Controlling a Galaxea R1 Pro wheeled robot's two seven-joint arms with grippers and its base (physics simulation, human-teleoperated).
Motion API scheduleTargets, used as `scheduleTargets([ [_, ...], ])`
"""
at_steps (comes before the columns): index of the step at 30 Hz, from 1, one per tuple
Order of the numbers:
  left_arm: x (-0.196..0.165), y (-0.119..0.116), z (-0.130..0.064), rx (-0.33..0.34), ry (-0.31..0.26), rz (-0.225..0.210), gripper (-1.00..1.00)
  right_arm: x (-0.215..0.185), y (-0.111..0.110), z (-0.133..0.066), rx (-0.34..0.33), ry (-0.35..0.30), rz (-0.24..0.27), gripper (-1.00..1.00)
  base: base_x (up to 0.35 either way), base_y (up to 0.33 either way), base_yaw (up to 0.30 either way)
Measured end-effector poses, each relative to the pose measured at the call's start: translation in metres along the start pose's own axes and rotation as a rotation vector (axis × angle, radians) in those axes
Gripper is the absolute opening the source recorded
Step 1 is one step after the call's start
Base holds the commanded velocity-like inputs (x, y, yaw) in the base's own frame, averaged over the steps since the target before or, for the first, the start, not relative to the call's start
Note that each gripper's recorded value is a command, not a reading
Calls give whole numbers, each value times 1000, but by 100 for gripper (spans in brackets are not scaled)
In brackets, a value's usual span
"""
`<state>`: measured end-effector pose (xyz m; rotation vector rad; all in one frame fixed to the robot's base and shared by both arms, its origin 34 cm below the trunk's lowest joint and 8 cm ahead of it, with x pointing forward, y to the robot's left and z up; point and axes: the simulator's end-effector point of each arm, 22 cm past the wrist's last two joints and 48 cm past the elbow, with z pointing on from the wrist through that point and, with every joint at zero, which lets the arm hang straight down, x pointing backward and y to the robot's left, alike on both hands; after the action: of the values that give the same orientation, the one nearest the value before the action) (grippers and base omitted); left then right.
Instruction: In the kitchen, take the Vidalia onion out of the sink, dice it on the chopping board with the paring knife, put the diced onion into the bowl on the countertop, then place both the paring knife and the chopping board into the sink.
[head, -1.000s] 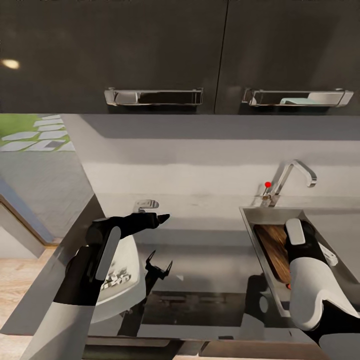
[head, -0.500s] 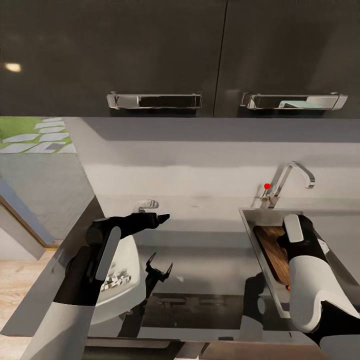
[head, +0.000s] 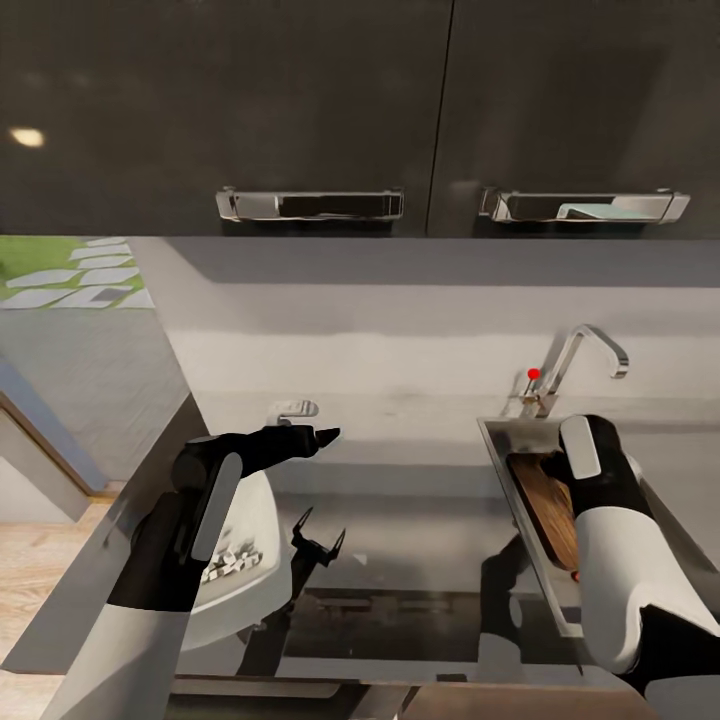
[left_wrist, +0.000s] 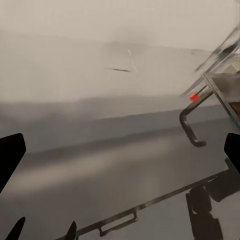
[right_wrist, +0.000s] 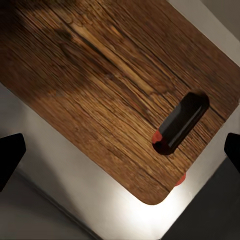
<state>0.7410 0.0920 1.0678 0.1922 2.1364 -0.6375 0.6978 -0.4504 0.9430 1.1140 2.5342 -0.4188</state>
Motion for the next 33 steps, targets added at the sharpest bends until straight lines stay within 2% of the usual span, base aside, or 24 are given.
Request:
scheduleTargets([
  [6, 0, 0, 0, 0, 0, 0, 100, -5, 5, -3, -32, -11, -11, 100, 0, 0, 0],
  [10, 0, 0, 0, 0, -1, 0, 100, -13, -1, -3, -24, -26, -15, 100, 0, 0, 0],
  [15, 0, 0, 0, 0, 0, 0, 100, -36, -14, -4, -14, -76, -47, 100, 0, 0, 0],
  [18, 0, 0, 0, 0, 0, 0, 100, -56, -19, -5, -40, -116, -70, 100, 0, 0, 0],
  [26, 0, 0, 0, 0, 0, 0, 100, -89, -29, -7, -116, -170, -89, 100, 0, 0, 0],
  [30, 0, 0, 0, 0, 0, 0, 100, -94, -19, -10, -159, -191, -137, 100, 0, 0, 0],
  [33, 0, 0, 0, 0, 0, 0, 100, -89, 1, -14, -198, -208, -219, 100, 0, 0, 0],
])
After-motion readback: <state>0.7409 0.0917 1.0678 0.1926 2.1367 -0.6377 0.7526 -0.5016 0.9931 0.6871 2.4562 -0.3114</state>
